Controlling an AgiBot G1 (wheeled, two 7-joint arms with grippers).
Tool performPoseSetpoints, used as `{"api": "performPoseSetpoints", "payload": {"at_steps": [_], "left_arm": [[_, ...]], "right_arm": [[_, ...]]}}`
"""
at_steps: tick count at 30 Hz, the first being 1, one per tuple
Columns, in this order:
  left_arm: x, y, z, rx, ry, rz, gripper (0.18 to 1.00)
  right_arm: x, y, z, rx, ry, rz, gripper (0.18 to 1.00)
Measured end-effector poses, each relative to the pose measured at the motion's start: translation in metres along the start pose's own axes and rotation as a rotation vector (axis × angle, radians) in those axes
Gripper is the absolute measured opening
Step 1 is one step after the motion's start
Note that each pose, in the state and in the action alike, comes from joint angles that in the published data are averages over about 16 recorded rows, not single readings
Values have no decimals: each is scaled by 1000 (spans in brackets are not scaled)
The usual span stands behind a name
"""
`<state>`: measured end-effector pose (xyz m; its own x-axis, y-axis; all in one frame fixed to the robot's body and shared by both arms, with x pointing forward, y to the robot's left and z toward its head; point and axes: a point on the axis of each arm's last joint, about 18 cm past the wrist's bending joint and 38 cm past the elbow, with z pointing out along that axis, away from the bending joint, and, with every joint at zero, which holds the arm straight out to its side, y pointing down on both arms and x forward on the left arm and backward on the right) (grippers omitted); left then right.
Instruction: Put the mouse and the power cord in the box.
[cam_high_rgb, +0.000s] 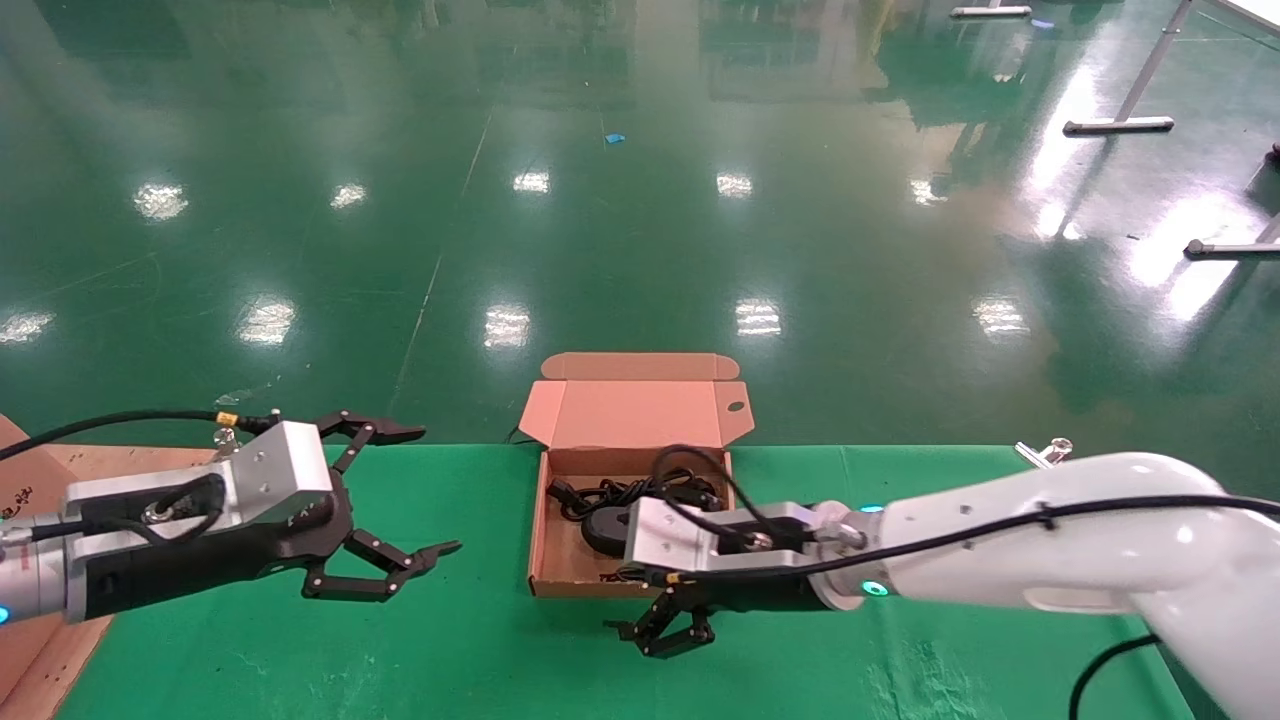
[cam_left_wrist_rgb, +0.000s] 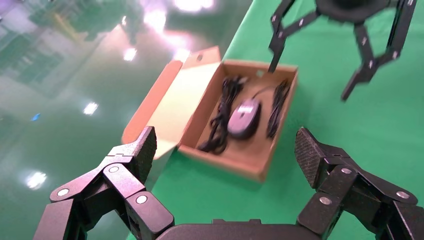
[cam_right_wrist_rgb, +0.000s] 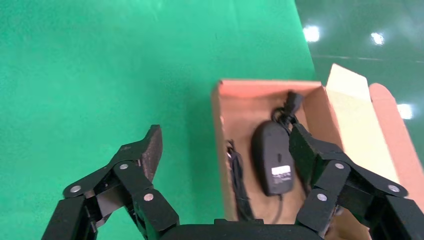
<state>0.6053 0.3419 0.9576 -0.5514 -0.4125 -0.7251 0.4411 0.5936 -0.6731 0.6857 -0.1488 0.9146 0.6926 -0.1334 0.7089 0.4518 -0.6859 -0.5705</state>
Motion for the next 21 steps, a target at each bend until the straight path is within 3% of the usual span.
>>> {"api": "performPoseSetpoints", "payload": {"at_steps": [13,21], "left_arm": [[20,-39,-12,172,107,-125,1001],[32,-61,-24,268,182,-184,1001]], "right_arm": [[-19,0,-66,227,-22,220,986],[-29,-5,-117,357,-30,294,1000]]}}
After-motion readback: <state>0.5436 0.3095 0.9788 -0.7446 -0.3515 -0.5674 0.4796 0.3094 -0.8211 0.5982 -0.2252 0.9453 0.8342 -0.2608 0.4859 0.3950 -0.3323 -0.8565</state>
